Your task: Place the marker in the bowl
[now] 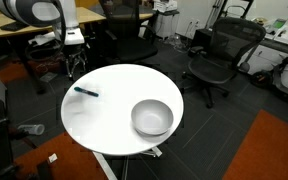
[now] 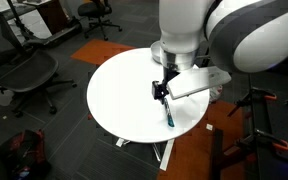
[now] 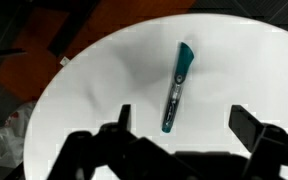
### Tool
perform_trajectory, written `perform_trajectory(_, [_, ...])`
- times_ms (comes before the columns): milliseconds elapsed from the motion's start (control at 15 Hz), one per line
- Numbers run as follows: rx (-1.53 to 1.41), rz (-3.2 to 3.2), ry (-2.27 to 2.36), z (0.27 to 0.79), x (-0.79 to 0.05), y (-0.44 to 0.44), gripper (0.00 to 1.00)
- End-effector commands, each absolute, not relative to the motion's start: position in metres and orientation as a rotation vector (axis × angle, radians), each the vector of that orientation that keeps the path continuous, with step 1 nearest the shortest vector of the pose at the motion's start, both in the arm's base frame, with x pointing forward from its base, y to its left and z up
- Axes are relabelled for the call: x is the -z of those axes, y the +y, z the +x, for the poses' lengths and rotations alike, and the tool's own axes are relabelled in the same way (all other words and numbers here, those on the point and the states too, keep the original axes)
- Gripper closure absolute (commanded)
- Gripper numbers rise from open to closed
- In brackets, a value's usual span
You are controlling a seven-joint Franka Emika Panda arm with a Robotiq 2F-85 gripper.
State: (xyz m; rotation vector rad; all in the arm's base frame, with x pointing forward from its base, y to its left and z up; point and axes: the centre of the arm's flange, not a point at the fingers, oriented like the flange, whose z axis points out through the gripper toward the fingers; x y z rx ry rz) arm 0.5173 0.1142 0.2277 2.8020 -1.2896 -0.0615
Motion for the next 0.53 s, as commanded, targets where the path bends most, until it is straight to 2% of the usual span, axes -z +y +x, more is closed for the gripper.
perform_trajectory(0, [0.031, 2.795, -1.310, 0.524, -0.211, 0.123, 0.00])
perform_trajectory(467, [0.091, 2.797, -1.272, 0.516, -0.196, 0.120, 0.00])
